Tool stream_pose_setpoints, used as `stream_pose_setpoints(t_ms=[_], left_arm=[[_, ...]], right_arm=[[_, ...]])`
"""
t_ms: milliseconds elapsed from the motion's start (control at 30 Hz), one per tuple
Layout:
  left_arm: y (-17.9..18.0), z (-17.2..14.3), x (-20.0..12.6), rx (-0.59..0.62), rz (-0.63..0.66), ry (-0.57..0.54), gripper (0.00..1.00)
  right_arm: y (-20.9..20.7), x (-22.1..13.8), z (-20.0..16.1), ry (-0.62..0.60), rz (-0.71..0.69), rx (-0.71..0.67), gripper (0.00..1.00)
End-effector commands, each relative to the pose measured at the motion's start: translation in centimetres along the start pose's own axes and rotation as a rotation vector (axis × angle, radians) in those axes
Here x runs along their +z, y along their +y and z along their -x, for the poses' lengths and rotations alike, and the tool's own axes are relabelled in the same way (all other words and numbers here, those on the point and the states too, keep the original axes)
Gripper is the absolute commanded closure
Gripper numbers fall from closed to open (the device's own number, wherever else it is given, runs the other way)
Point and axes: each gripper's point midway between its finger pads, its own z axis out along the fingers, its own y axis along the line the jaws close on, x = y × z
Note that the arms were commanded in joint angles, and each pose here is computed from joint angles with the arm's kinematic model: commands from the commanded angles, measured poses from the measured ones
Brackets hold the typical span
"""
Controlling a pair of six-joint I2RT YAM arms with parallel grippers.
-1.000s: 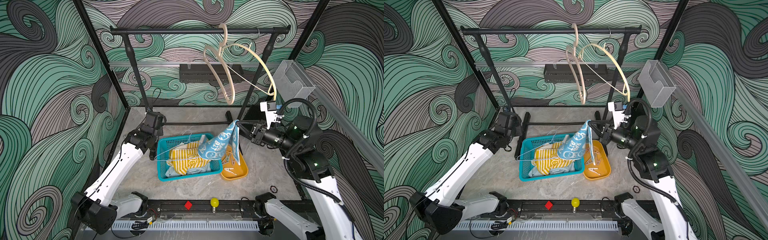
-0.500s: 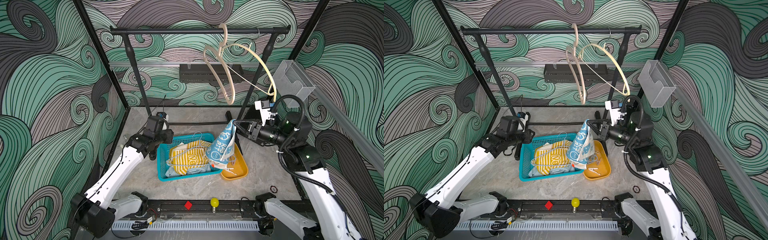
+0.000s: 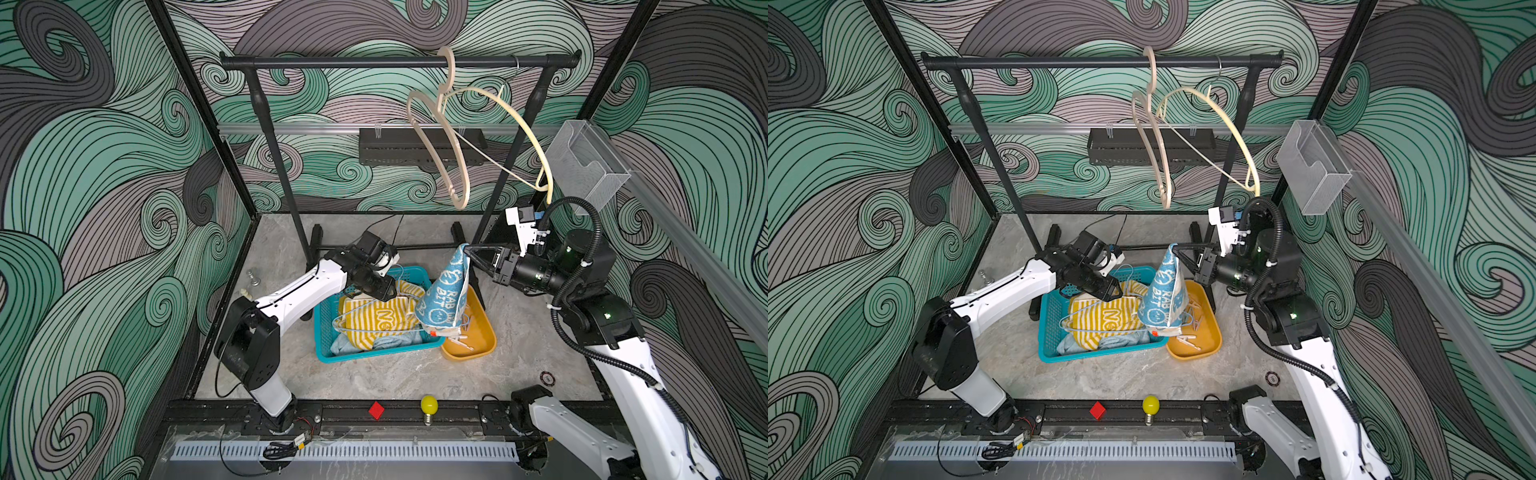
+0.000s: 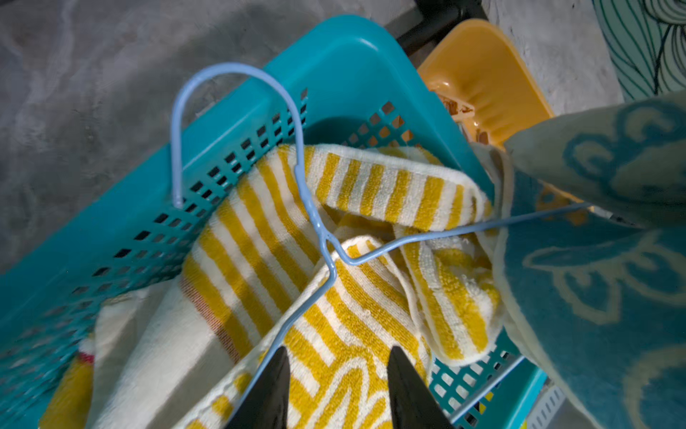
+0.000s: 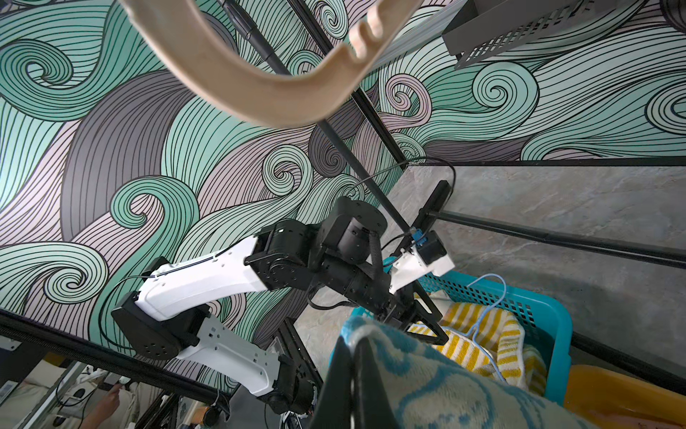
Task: Remove the clothespins securing towels to the hanger
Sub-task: Pick up the hanger from the basket.
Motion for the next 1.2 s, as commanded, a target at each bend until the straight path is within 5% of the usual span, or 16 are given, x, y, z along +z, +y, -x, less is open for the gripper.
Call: stream_pose_setpoints(t_ms=[0,567,767,1167], left_arm=[[-0.3,0.3,0.2,0.051,0.015,0.019,0.58],[1.5,1.8,3.7,0.073,0.155,0.016,0.64],[2.0,2.6,3.8,0.067,0.208,-0.018,1.00],[3.6,4.6,-5.5,0.004,0.431,-0.217,1.00]], right_arm=[[0.8,-0.5,0.5,-0.029,0.025,-0.027,1.00],[0.6,-0.4,0.1,-0.022,0.024,-0.028,1.00],[0.6,-0.5,0.1,-0.026,0.021,-0.033,1.00],[1.9,-2.0,0.8,-0.060,0.003,-0.076,1.00]])
